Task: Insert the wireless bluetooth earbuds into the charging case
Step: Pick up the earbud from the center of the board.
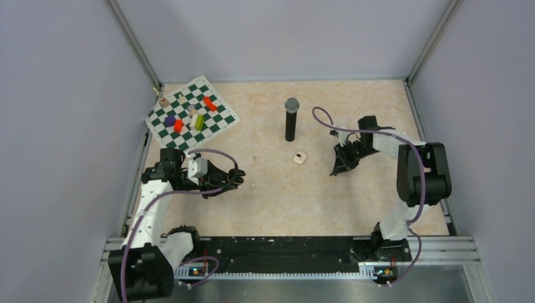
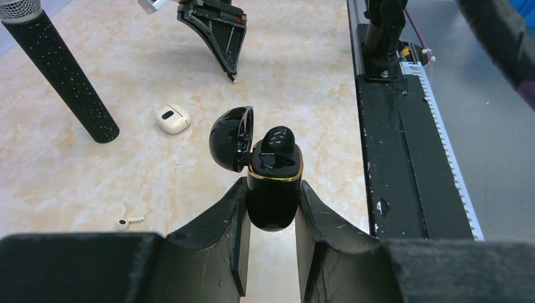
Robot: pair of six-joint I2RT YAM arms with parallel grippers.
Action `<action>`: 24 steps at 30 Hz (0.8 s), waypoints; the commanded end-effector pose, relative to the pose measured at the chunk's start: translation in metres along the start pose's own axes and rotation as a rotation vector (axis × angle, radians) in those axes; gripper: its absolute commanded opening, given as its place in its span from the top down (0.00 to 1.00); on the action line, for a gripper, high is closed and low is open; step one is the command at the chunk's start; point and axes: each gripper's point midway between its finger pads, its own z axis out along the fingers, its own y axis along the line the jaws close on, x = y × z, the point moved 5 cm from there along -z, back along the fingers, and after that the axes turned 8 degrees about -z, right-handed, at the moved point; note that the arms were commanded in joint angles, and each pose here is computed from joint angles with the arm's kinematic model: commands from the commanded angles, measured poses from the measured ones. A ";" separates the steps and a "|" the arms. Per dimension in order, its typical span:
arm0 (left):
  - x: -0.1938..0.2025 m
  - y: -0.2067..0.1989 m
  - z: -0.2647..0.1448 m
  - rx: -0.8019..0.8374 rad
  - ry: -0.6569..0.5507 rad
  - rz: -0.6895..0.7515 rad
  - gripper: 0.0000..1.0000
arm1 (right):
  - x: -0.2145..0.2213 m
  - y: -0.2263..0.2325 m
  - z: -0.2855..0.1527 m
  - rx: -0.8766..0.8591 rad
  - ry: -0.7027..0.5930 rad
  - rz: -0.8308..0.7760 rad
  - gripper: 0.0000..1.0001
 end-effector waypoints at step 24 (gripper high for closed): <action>-0.036 -0.003 0.011 0.087 -0.029 0.069 1.00 | -0.210 0.174 -0.152 0.346 -0.481 -0.717 0.92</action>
